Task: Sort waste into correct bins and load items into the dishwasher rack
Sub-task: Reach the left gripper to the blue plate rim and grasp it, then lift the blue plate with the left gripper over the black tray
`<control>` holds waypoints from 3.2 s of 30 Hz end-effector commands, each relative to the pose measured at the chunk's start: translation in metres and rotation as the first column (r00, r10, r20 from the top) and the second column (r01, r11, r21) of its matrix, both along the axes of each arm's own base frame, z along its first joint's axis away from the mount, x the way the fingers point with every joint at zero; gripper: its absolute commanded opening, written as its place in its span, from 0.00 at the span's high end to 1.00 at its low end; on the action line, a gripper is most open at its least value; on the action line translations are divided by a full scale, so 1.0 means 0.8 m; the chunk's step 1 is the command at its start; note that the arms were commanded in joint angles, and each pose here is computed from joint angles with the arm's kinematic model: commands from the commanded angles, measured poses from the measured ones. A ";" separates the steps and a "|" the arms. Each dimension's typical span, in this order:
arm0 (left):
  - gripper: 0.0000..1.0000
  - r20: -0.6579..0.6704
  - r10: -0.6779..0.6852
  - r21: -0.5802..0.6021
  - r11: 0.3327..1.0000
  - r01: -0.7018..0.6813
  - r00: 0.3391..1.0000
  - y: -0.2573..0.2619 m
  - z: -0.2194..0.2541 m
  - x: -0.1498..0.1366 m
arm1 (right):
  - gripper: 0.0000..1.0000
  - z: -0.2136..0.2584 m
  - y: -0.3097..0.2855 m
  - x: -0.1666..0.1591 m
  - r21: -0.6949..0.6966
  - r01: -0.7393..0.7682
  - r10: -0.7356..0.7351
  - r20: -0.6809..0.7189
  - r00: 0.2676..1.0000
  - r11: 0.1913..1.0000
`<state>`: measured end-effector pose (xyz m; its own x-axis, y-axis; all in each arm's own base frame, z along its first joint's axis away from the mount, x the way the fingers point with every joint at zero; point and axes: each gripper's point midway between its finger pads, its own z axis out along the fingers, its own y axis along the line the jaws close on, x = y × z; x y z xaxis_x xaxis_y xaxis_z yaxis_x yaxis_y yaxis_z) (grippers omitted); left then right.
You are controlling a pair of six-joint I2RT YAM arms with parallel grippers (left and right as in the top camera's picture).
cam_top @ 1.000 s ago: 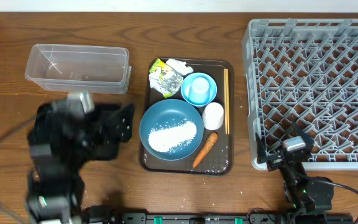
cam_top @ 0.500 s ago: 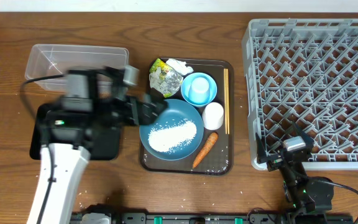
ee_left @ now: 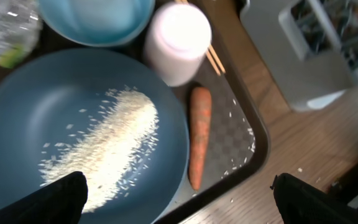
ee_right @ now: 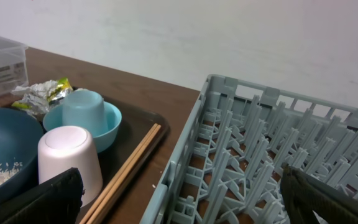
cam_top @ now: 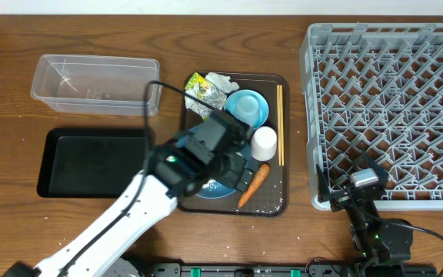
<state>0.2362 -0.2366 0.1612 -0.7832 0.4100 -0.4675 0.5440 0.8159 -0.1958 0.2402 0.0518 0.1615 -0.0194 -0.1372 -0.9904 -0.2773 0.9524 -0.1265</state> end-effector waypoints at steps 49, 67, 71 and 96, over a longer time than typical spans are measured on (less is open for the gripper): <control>0.54 -0.173 0.079 0.340 0.940 -0.016 0.982 -0.005 -0.176 0.009 | 0.01 -0.002 0.004 -0.001 -0.001 -0.014 0.014 -0.003 1.000 1.000; 0.89 -0.164 0.077 0.330 0.944 -0.019 0.984 -0.007 -0.171 0.011 | 0.01 -0.002 0.004 -0.001 -0.001 -0.014 0.014 -0.003 1.000 1.000; 0.91 -0.143 0.073 0.307 0.951 -0.026 0.987 -0.010 -0.158 0.014 | 0.01 -0.002 0.004 -0.001 -0.001 -0.014 0.014 -0.003 1.000 1.000; 0.94 0.091 0.103 0.143 0.983 -0.116 0.990 0.013 -0.017 0.017 | 0.01 -0.002 0.004 -0.001 -0.001 -0.014 0.014 -0.003 1.000 1.000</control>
<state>0.2418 -0.2368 0.1355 -0.8041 0.4107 -0.4299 0.4843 0.8718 -0.0731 0.2402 0.0518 0.1615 -0.0194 -0.1372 -0.9904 -0.2773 0.9524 -0.1265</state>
